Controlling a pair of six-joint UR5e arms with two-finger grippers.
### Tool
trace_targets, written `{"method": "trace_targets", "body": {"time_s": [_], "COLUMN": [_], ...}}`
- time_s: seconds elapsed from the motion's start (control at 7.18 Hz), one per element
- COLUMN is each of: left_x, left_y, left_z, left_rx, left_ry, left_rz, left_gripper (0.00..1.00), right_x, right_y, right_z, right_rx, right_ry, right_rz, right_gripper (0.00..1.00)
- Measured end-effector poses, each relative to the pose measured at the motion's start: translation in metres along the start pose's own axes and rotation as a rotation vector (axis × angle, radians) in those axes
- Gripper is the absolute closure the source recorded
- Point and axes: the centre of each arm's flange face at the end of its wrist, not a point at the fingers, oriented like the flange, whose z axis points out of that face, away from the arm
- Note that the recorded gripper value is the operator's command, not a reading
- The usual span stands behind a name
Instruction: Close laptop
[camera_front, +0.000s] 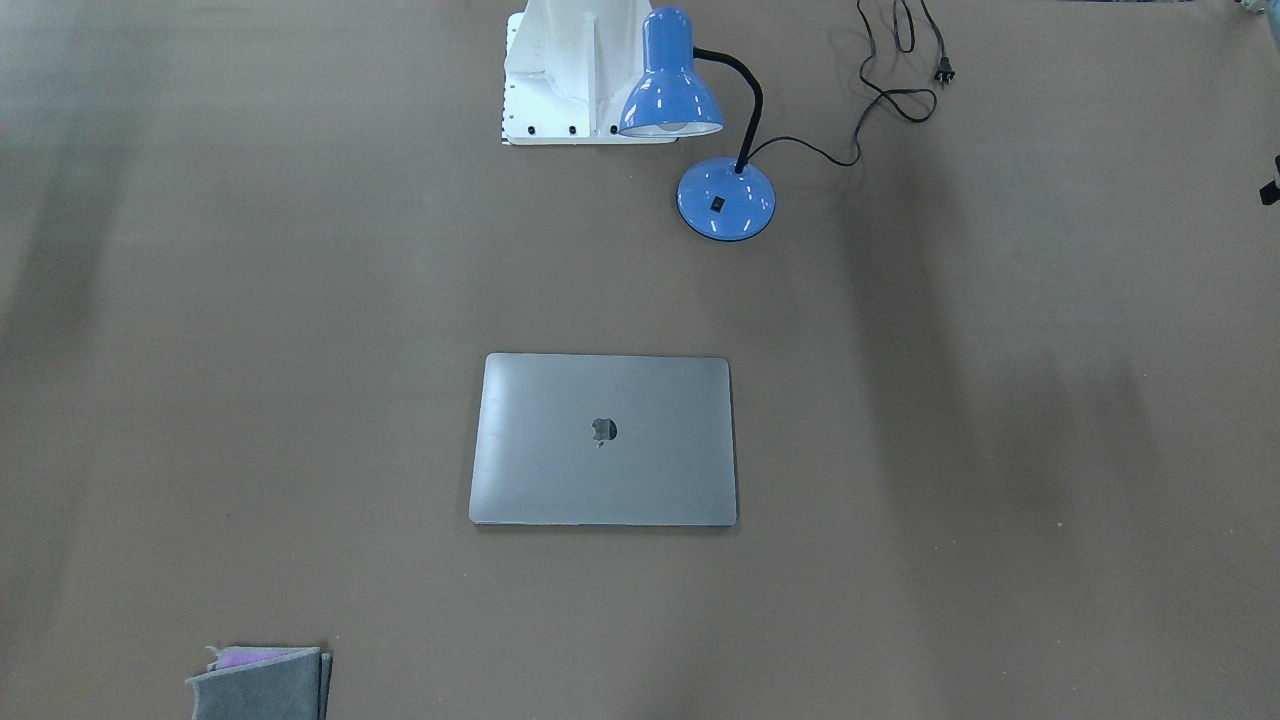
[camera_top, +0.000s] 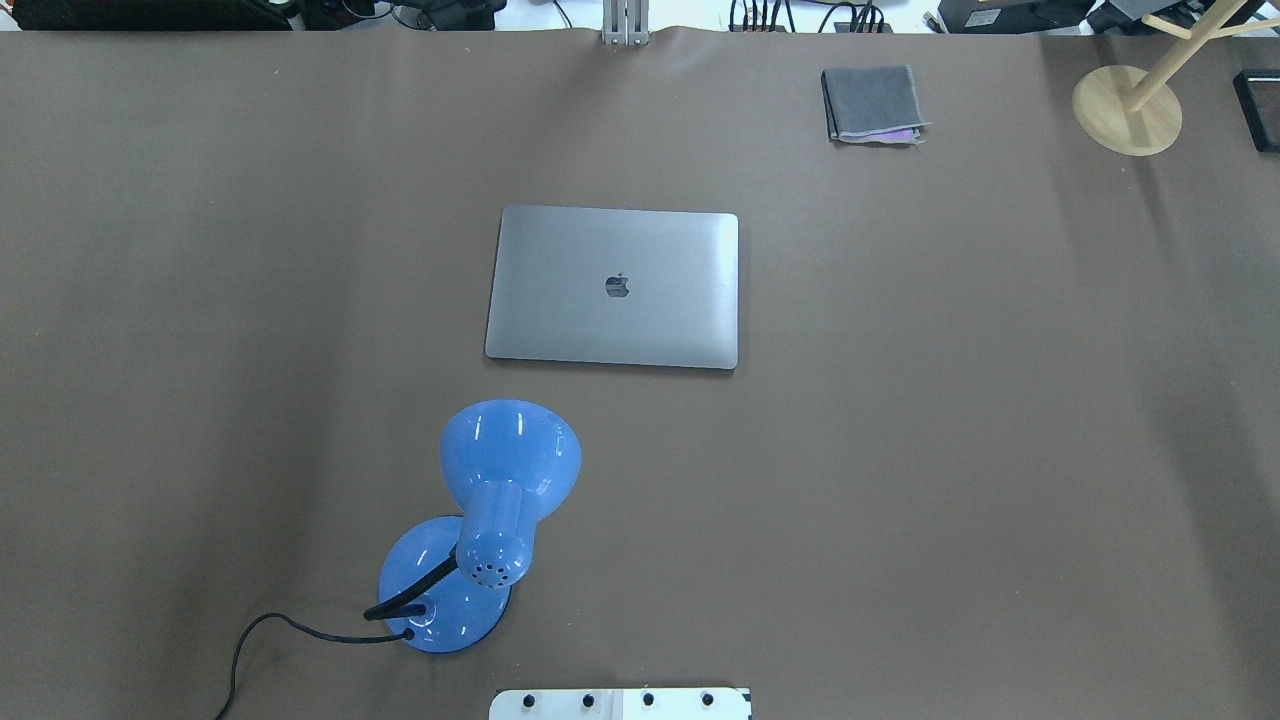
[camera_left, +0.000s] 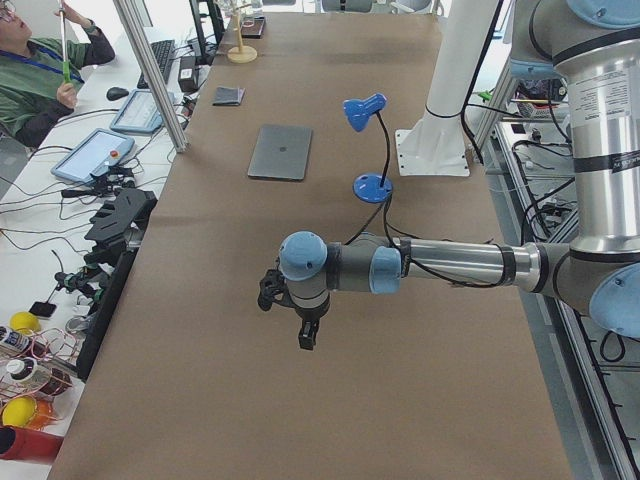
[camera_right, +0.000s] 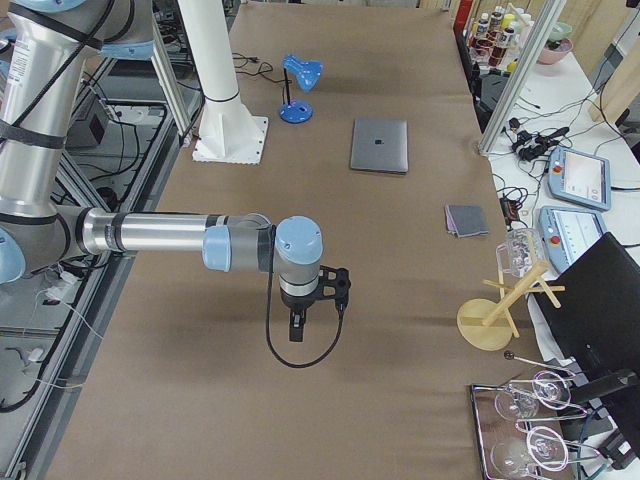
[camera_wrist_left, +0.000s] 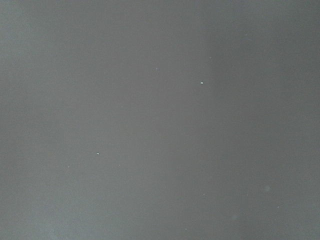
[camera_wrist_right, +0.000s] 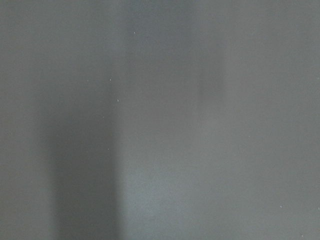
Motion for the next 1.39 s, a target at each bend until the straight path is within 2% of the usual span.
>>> {"method": "trace_targets", "body": {"time_s": [0.42, 1.39], "left_x": [0.0027, 0.0070], "left_y": [0.0024, 0.0033], "left_z": [-0.0067, -0.0109], "left_rx": [0.009, 0.020], "left_ry": [-0.005, -0.008], "left_rz": [0.008, 0.019], "left_gripper": [0.01, 0.01], "right_x": [-0.0024, 0.0016], "right_y": [-0.0003, 0.0038], "right_z": [-0.0051, -0.0019], "right_rx": [-0.029, -0.040], "right_ry": [0.022, 0.032], "right_rz": [0.028, 0.036], "right_gripper": [0.00, 0.00]}}
